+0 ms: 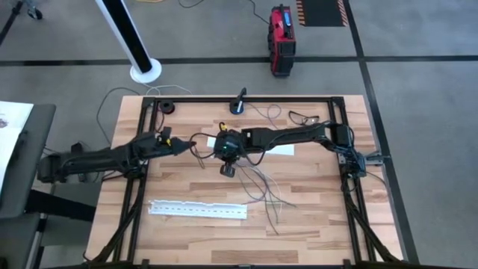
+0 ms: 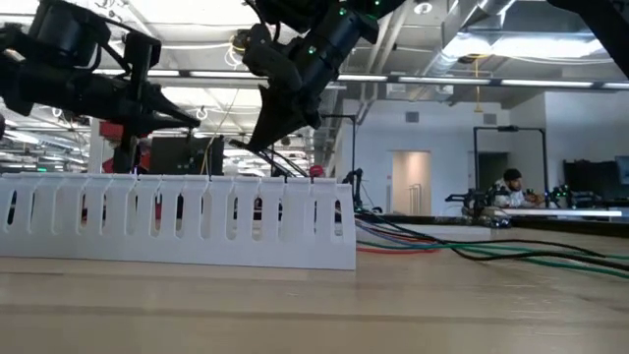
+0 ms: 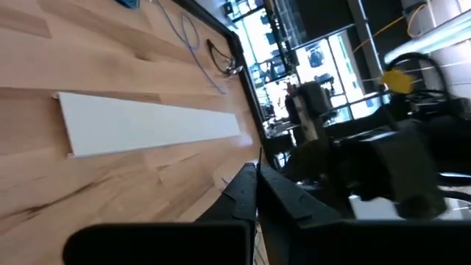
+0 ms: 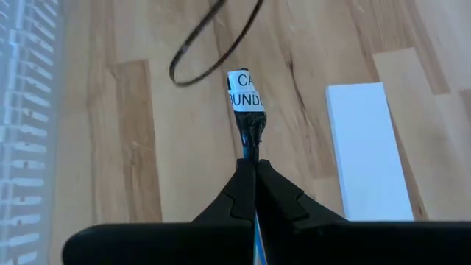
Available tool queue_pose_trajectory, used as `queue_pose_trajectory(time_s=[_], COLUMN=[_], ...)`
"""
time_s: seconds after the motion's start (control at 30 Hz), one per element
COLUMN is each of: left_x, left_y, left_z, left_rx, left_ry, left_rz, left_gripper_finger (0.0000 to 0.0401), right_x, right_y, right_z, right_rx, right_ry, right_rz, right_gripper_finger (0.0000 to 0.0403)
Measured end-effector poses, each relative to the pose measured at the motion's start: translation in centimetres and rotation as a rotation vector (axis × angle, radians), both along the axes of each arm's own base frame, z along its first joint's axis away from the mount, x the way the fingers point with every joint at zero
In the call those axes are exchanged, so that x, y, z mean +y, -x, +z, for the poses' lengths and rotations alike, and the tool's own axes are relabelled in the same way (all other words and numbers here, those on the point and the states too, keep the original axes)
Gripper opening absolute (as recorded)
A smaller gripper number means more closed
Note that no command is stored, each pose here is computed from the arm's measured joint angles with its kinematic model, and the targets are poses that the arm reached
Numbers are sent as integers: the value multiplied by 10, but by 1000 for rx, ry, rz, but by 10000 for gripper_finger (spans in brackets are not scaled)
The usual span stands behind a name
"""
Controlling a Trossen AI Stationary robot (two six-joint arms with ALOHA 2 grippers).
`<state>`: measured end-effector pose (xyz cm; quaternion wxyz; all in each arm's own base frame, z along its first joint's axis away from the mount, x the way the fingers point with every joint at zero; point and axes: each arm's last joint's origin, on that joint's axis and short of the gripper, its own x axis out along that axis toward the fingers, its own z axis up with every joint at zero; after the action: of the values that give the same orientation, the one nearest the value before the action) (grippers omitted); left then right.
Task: Ziptie cables
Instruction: Wrap the colored cables with the black zip tie
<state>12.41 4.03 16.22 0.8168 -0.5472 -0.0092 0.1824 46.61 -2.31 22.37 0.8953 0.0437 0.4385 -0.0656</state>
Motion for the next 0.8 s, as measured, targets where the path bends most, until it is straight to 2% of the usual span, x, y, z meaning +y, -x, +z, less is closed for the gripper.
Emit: queue_pose_trajectory(time_s=[0.3, 0.63, 0.8], left_x=[-2, 0, 1], left_y=[-22, -45, -54], left_z=[8, 12, 11], left_rx=[-27, 44, -3], left_ry=[-30, -59, -57], left_rz=[-50, -106, -147], left_gripper_finger=[0, 0, 0], right_x=[0, 7, 11], right_y=[-3, -5, -5], right_z=[3, 0, 0], right_rx=[-47, -67, -72], right_ry=[-11, -22, -28], right_rz=[19, 56, 71], right_gripper_finger=[0, 0, 0])
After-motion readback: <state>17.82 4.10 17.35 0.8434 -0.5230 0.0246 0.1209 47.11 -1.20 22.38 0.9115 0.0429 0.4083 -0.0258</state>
